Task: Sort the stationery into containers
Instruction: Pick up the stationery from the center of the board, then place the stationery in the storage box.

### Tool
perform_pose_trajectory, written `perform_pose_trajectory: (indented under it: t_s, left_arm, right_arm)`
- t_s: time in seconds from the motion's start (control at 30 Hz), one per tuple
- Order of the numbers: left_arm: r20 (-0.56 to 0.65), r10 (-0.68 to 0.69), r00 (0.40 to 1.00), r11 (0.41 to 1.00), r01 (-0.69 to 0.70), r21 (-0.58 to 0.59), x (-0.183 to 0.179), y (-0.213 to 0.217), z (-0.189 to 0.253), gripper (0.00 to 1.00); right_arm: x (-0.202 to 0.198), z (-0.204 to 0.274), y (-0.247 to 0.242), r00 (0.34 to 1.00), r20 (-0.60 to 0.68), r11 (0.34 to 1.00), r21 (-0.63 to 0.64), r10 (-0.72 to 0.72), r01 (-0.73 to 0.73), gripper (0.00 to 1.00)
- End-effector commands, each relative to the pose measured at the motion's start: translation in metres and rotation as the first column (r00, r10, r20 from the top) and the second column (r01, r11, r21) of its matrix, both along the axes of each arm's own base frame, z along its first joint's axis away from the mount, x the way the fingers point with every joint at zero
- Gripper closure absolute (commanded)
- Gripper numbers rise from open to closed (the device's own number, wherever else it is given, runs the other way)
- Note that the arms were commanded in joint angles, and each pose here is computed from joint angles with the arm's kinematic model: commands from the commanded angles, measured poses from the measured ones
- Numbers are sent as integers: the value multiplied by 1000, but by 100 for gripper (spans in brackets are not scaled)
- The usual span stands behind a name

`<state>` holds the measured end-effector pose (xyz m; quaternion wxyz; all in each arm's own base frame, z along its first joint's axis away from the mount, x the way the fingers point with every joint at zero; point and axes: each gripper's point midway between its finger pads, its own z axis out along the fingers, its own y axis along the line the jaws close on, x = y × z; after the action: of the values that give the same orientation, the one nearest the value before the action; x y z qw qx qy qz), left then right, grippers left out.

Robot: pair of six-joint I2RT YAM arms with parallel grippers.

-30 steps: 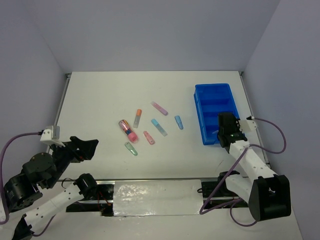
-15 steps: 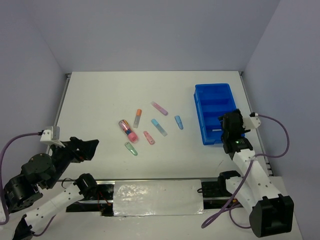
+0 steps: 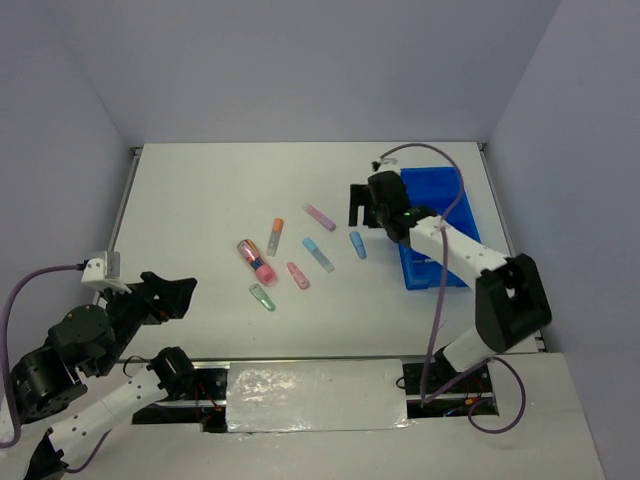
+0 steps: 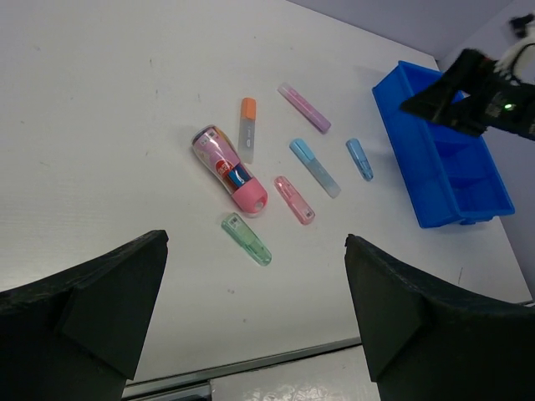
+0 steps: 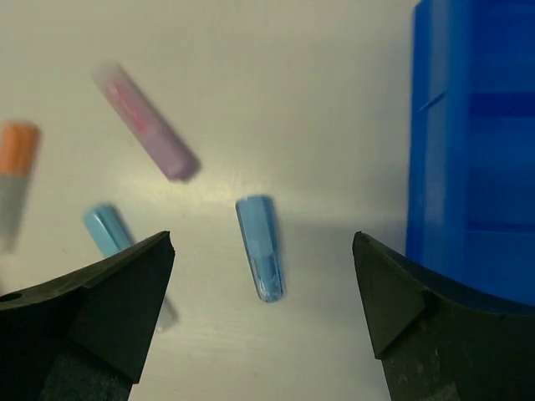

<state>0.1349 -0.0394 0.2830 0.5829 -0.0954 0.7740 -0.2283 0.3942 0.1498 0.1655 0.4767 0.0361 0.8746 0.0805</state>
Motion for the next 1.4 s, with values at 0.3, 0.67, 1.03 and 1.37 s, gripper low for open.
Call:
perform_pose_trajectory:
  t_s: [0.3, 0.67, 1.03, 1.37]
  left_arm:
    - [8, -5, 1000, 1000, 5, 3, 5, -5, 8, 1]
    - [27, -23, 999, 1000, 23, -7, 3, -7, 11, 1]
    - [31, -24, 999, 1000, 24, -13, 2, -6, 11, 1]
    - [50, -18, 999, 999, 20, -35, -1, -2, 14, 1]
  right_arm:
    - [-20, -132, 38, 888, -403, 939, -156, 222, -306, 15]
    - [-31, -143, 55, 851, -443, 934, -77, 283, -350, 84]
    - [-20, 40, 15, 993, 116, 968, 244, 33, -61, 100]
    - [-51, -1, -186, 639, -11, 621, 225, -769, 751, 100]
